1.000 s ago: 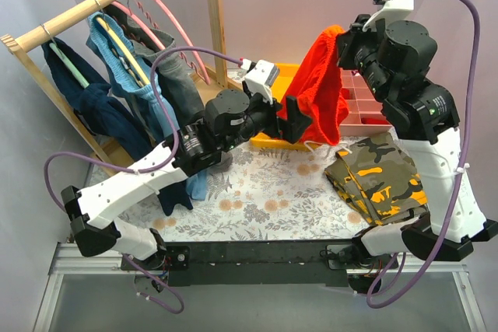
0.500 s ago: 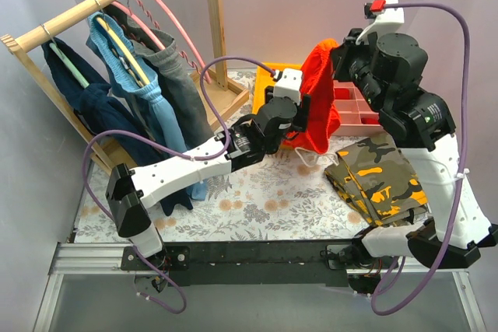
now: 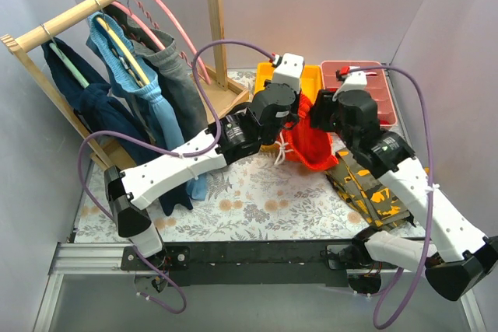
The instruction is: Place the shorts on the hanger
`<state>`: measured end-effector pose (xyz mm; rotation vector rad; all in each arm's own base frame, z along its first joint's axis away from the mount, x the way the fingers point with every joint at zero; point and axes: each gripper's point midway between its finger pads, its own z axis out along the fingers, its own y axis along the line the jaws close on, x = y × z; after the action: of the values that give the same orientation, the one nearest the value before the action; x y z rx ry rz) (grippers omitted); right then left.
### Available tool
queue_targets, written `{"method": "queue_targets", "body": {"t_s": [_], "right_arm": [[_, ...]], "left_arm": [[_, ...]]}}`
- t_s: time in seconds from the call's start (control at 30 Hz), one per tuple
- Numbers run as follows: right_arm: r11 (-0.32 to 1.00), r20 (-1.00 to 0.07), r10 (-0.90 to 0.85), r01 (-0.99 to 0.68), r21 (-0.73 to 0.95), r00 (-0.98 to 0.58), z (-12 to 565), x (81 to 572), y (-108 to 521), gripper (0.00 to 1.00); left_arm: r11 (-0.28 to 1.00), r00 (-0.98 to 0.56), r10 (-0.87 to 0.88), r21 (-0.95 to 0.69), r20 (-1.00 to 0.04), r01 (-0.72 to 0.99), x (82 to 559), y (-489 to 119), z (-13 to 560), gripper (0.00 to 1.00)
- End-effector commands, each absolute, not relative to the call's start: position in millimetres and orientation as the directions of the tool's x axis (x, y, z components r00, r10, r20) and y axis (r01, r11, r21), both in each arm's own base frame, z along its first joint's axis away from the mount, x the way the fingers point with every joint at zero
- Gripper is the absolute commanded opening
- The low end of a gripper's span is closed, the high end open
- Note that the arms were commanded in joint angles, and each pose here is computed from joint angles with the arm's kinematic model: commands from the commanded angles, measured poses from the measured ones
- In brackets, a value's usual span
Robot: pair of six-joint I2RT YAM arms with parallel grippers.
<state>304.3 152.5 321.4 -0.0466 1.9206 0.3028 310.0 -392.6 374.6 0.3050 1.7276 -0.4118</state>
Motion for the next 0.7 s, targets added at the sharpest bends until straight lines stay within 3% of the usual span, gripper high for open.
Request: {"method": "queue_targets", "body": {"t_s": [0.0,0.13,0.67], "right_arm": [[0.933,-0.901,0.275,-0.132,0.334,-0.336,316.6,301.3,152.9,0.66],[0.926,-0.855,0.332,-0.033,0.375,-0.397,264.0,280.4,135.2,0.71],[0.83,-0.715,0.534,0.12,0.544,-0.45,176.6,229.1,111.7,0.69]], "left_arm": [[0.926,-0.241,-0.017,-0.106,-0.97,0.362,311.3,-385.0,376.9,0.0],[0.929,-0.29,0.011,-0.098,-0.957,0.357,314.1,-395.2,359.9,0.0],[0.92,-0.336,0.012,-0.12,-0.942,0.372,318.2,-414.3,340.4,0.0]]}}
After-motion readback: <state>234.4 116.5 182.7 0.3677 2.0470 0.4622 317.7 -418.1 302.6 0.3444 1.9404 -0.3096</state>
